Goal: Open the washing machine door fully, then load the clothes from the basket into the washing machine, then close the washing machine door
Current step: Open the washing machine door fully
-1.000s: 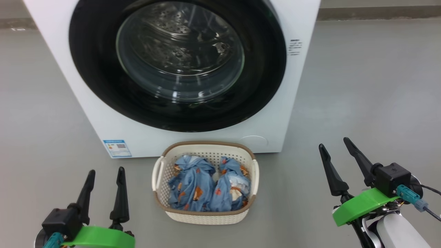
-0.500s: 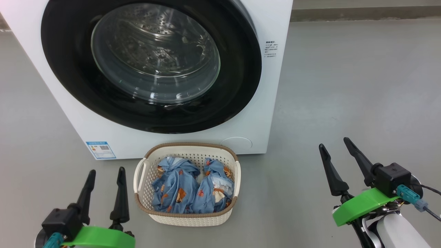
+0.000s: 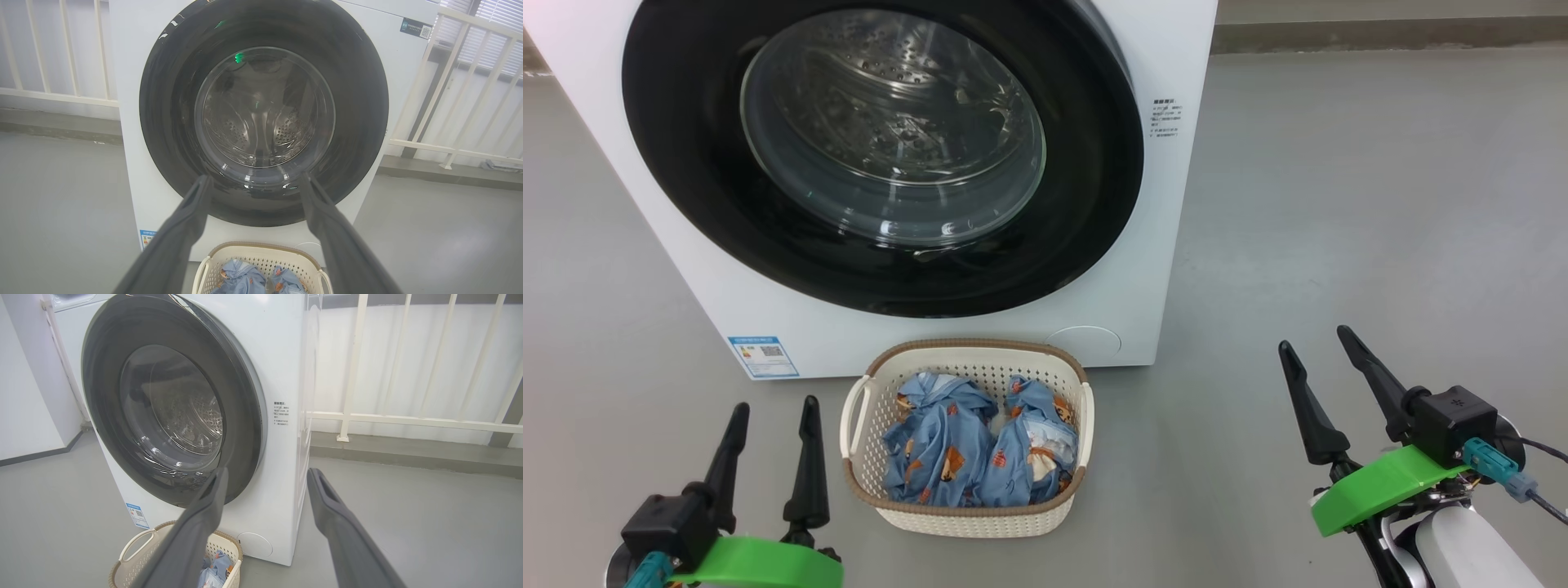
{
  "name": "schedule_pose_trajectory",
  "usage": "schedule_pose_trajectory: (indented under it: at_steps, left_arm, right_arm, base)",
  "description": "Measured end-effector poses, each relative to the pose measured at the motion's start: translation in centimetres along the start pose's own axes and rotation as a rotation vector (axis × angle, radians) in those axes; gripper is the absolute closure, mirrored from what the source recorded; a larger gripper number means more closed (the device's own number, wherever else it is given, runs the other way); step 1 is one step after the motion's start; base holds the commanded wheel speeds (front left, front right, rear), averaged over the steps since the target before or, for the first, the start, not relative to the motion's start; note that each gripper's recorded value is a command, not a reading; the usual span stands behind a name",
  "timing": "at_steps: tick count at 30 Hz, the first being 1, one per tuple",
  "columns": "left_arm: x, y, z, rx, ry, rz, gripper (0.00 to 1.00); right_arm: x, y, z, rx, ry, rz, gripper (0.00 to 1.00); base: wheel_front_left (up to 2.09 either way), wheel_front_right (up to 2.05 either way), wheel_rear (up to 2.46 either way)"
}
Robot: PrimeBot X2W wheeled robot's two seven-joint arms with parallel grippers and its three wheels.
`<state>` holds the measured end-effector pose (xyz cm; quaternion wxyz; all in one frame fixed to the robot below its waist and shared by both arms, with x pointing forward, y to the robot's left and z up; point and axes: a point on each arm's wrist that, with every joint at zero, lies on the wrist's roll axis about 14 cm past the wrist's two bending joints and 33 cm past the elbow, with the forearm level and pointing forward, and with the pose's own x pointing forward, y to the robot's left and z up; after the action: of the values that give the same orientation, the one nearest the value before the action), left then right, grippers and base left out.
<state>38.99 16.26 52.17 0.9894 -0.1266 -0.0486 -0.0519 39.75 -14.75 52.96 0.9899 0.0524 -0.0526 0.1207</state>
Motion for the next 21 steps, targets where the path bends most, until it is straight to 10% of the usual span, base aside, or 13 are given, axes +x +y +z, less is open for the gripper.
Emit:
schedule_pose_trajectory:
  at_steps: [21]
  left_arm:
    - [0.05, -0.04, -0.16, -0.005, 0.003, -0.004, 0.00]
  right_arm:
    - [0.04, -0.09, -0.16, 0.001, 0.004, -0.002, 0.00]
  base:
    - [0.00, 0.00, 0.00]
